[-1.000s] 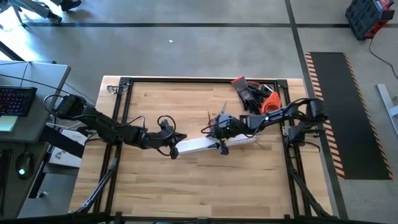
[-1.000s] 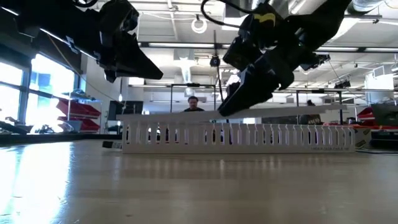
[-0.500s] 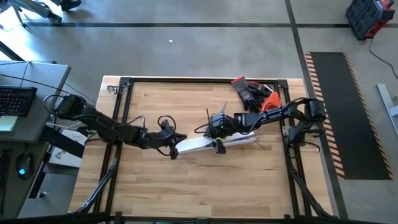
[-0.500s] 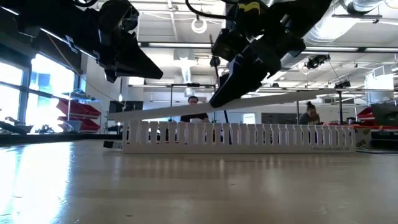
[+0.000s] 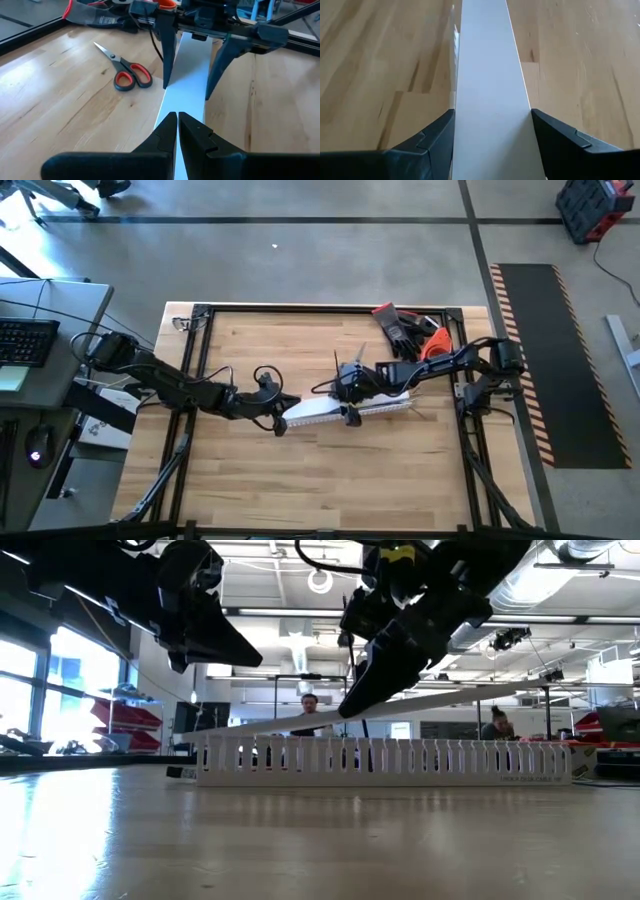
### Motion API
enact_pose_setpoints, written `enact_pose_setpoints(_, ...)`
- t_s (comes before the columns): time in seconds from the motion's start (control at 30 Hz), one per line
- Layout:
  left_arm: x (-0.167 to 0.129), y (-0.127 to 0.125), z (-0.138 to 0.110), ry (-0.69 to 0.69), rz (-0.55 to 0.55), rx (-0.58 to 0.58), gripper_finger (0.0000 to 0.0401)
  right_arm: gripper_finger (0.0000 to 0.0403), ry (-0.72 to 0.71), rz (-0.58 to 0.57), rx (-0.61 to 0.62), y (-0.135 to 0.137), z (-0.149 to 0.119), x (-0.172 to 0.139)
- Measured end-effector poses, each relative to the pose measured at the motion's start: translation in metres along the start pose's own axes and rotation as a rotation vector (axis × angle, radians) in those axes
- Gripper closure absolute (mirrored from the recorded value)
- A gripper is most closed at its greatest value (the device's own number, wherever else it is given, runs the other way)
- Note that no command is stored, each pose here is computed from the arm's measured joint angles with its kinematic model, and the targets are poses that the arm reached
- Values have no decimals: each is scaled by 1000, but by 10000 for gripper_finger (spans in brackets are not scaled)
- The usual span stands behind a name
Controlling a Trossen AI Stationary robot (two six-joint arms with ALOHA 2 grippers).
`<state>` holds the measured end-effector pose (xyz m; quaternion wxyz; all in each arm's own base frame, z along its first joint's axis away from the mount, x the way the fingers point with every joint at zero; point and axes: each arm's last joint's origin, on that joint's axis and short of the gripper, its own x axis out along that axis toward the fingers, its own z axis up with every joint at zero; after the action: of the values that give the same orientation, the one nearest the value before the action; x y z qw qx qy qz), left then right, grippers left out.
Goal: Ziptie cables
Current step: Close the white cable duct
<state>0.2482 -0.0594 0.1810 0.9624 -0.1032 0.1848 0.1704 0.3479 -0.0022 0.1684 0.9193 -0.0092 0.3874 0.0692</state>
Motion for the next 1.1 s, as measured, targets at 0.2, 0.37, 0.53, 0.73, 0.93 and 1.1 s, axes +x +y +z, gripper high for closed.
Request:
enact_pose_setpoints(0.2,0,0,0,-3,-2,-3,401,191,-24,7,-7,1,5,-7)
enact_pose_setpoints(0.37,0,0,0,-3,-2,-3,401,191,-10,34,-1,3,5,-12)
enact_pose_setpoints(0.53,0,0,0,2,0,-17,401,191,25,34,-1,5,0,-7)
enact_pose_setpoints(0.73,0,0,0,3,0,-20,401,191,21,14,-18,7,1,-7)
enact_pose_setpoints(0.93,0,0,-1,16,-14,-22,401,191,-18,11,-30,8,7,-18)
enact_pose_setpoints(1.1,0,0,-1,19,-22,-30,401,191,-12,44,-36,10,8,-24)
